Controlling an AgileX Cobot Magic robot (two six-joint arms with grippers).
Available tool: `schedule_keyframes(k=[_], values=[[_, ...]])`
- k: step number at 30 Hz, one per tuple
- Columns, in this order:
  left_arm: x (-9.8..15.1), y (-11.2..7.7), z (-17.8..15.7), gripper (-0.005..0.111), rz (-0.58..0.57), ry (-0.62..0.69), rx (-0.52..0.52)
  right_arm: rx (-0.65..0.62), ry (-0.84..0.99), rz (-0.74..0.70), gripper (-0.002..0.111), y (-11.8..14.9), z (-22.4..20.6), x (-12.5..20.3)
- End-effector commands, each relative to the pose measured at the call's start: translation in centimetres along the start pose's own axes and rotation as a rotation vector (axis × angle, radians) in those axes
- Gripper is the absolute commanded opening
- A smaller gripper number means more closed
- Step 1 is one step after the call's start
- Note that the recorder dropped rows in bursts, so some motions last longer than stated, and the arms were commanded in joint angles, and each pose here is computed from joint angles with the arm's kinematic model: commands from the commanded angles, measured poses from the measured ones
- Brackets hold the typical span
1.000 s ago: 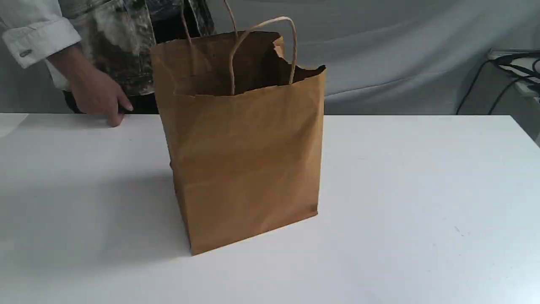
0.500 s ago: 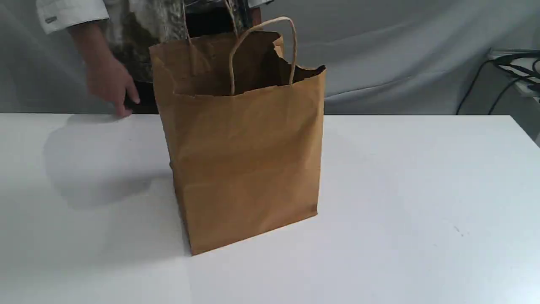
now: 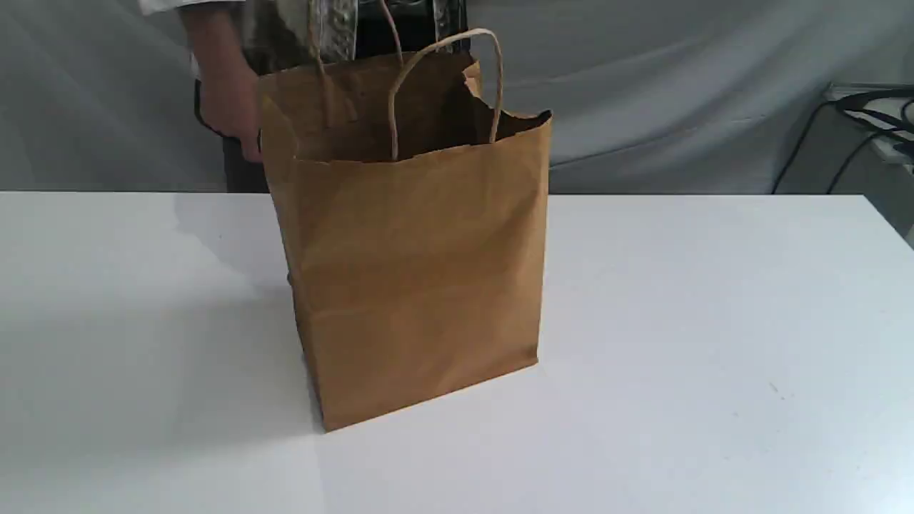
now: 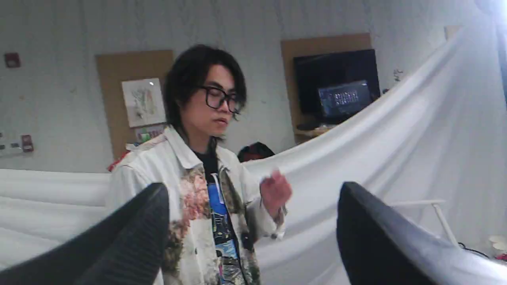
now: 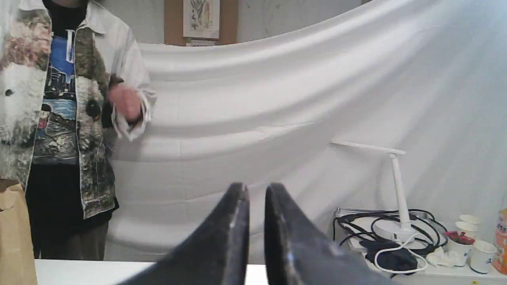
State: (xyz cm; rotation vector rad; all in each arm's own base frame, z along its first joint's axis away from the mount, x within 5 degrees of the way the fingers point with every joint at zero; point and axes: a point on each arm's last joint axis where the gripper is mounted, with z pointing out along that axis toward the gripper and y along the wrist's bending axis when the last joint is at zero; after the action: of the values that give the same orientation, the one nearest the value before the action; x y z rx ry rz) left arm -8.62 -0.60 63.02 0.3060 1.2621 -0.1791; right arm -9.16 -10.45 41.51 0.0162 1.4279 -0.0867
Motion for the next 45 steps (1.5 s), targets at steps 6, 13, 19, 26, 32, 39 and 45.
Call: schedule_keyframes(k=[6,13,19,26,32,39,45], values=[[3.3,-0.2,-5.8,0.063,-0.011,0.023,-0.129,-0.014,0.002,-0.008,0.007,-0.3,0.3,0.1],[7.5,-0.9,-7.8,0.063,-0.034,0.076,-0.132,-0.099,0.013,0.042,0.007,-0.8,1.1,0.4],[12.7,-1.0,-6.6,0.063,-0.097,0.107,-0.134,-0.159,0.031,0.065,0.007,-0.6,1.3,0.6],[19.8,-1.3,-2.9,0.063,-0.183,0.071,-0.091,-0.159,0.031,0.065,0.007,-0.6,1.3,0.6],[26.2,-0.9,0.6,0.063,-0.231,0.091,-0.114,-0.166,0.096,0.019,0.007,0.7,2.7,2.0],[31.8,-0.4,2.7,0.063,-0.279,0.027,-0.161,-0.231,0.099,-0.049,0.007,4.5,5.9,5.1],[35.6,-0.3,3.2,0.063,-0.286,0.027,-0.195,-0.216,0.156,-0.046,0.007,6.6,8.1,8.8]])
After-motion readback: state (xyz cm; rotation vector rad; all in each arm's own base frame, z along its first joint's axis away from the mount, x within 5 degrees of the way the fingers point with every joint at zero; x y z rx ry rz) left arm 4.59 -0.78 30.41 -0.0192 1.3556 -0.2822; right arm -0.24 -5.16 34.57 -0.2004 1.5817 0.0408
